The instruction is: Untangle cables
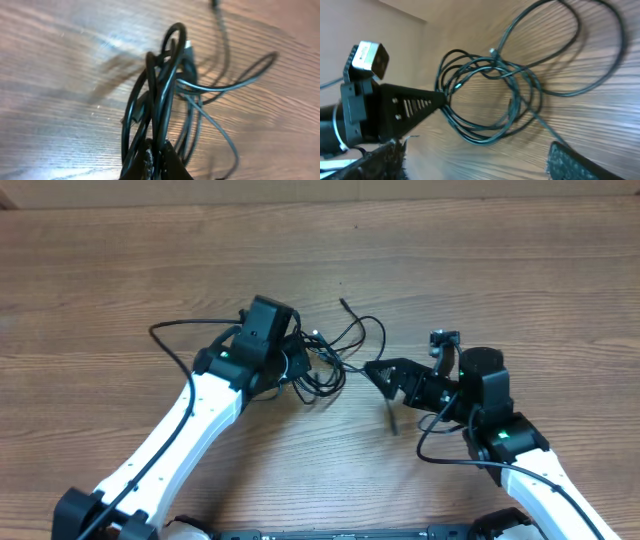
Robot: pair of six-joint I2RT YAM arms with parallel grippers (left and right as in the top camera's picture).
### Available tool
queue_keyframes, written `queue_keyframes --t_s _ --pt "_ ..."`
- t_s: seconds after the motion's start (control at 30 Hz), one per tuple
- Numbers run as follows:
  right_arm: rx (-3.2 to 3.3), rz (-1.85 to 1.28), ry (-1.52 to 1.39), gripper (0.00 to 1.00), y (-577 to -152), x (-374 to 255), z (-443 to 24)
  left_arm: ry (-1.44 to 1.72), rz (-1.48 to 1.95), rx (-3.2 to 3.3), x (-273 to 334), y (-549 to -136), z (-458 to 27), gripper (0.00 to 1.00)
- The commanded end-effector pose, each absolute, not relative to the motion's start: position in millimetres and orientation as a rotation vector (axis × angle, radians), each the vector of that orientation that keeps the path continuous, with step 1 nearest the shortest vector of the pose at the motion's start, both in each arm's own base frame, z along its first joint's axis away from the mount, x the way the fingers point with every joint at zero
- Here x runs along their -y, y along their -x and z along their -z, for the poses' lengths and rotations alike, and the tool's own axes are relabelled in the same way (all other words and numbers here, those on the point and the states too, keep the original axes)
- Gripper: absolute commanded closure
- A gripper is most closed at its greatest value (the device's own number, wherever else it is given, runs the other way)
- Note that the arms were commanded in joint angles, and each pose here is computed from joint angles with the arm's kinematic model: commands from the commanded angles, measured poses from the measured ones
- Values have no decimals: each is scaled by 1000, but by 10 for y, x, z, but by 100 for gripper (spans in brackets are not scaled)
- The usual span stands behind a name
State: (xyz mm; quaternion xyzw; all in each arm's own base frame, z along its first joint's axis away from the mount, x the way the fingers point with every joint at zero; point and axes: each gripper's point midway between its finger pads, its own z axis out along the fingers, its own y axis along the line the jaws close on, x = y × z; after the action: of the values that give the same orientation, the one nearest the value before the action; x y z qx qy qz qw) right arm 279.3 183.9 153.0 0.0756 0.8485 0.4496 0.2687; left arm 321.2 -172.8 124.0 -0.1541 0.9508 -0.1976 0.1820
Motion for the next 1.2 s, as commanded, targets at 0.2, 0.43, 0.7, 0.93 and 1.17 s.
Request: queue_keyframes --t_s 0.2,0.43,0.7,0.93,1.17 --pt "-2376 -1333 -310 14 -2731 -2340 -1335 -139 795 -2580 2148 -3187 -1586 96" --pt "-2518 -1225 -427 27 -2618 -2293 -982 -7 883 -2511 2196 -3347 -1760 96" --pt "-2505 -1262 -592 26 -2712 -2319 -922 208 1170 -2446 2427 -3401 -2044 96" --pt "-2443 -1355 -918 26 -2814 -2339 -946 571 1270 -2460 2414 -3430 -2050 96" --pt "-2349 -1315 -1174 27 -2909 -2256 -903 975 1385 -2445 2483 -3393 -2057 96"
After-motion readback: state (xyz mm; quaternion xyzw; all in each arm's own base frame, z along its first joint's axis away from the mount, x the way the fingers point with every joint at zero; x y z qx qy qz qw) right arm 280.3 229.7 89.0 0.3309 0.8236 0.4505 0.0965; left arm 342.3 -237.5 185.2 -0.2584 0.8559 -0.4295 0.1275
